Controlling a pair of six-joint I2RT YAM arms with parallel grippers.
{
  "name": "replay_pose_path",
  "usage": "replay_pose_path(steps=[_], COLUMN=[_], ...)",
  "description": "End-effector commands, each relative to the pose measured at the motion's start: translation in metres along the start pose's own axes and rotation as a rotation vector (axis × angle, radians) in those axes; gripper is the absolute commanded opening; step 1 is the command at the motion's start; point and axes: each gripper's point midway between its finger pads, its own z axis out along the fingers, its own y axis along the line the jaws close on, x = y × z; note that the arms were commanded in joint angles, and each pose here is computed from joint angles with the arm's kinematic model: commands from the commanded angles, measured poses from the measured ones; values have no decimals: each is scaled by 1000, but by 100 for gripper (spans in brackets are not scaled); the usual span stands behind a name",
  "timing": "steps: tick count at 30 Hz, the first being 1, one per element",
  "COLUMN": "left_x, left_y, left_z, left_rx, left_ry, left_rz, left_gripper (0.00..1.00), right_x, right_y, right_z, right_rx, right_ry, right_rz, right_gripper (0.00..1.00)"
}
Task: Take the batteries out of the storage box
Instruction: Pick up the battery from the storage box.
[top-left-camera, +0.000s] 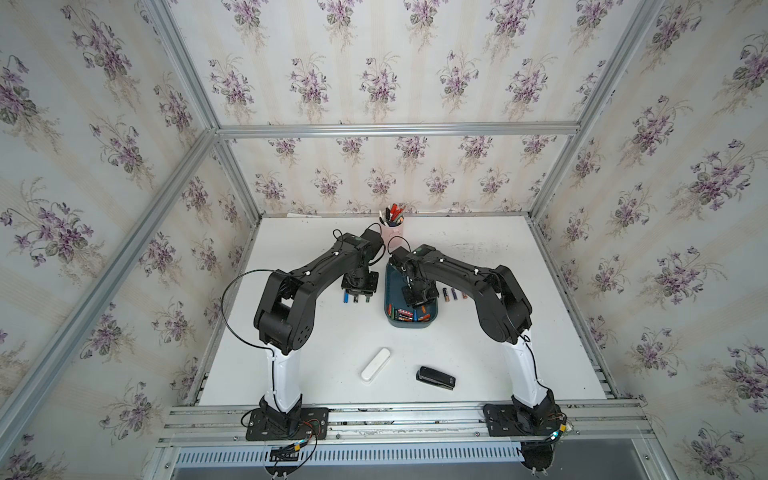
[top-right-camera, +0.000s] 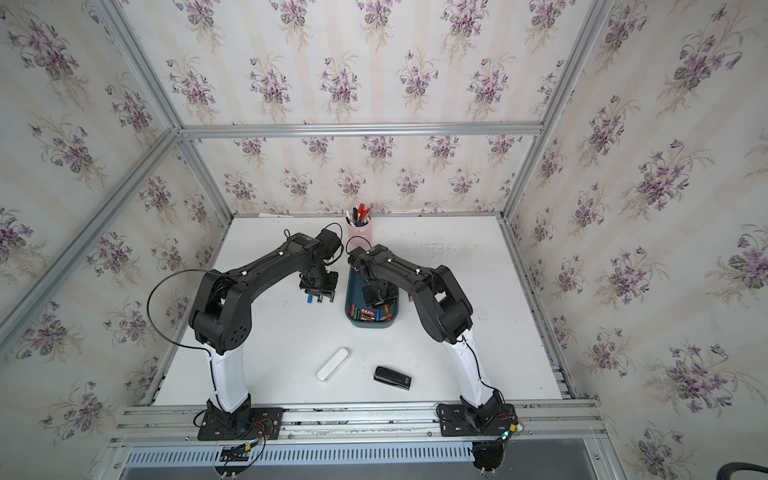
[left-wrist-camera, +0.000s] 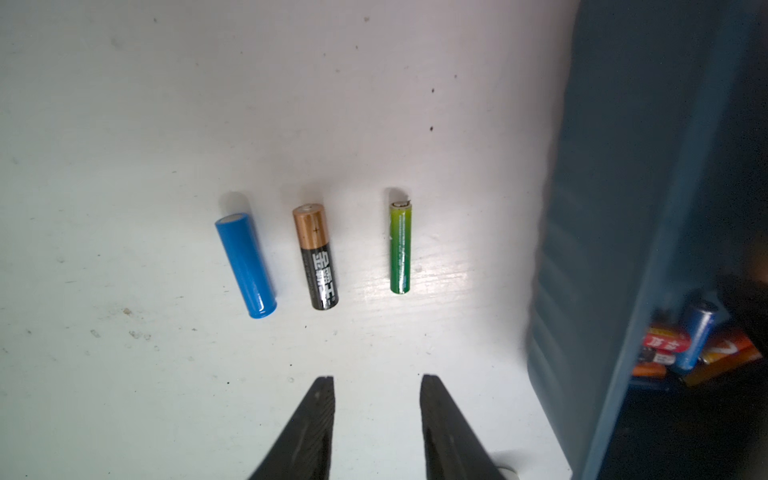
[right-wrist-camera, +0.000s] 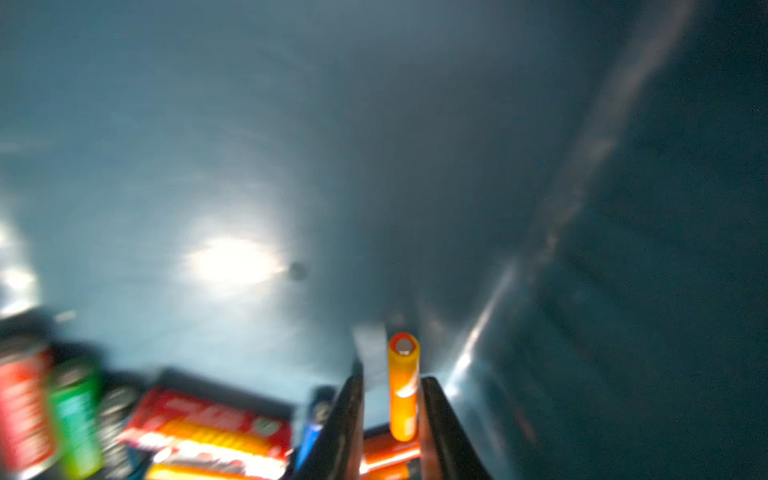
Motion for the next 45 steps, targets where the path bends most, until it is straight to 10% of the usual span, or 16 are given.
replay_pose_path(steps=[1,20,45], left_x=[3,5,5], left_y=[4,7,7], left_z=[-5,-7,-7], left_rx=[-15,-26,-31], left_ry=[1,2,3], left_rz=[2,-1,4], left_gripper=[40,40,40], right_x=[-8,-5,-51], right_y=[11,9,-23], right_z=[-5,13,-75], right_rx=[-75,-84,-105], right_ry=[-31,-14,-181], right_rz=[-4,-15,24], right_gripper=[26,19,15])
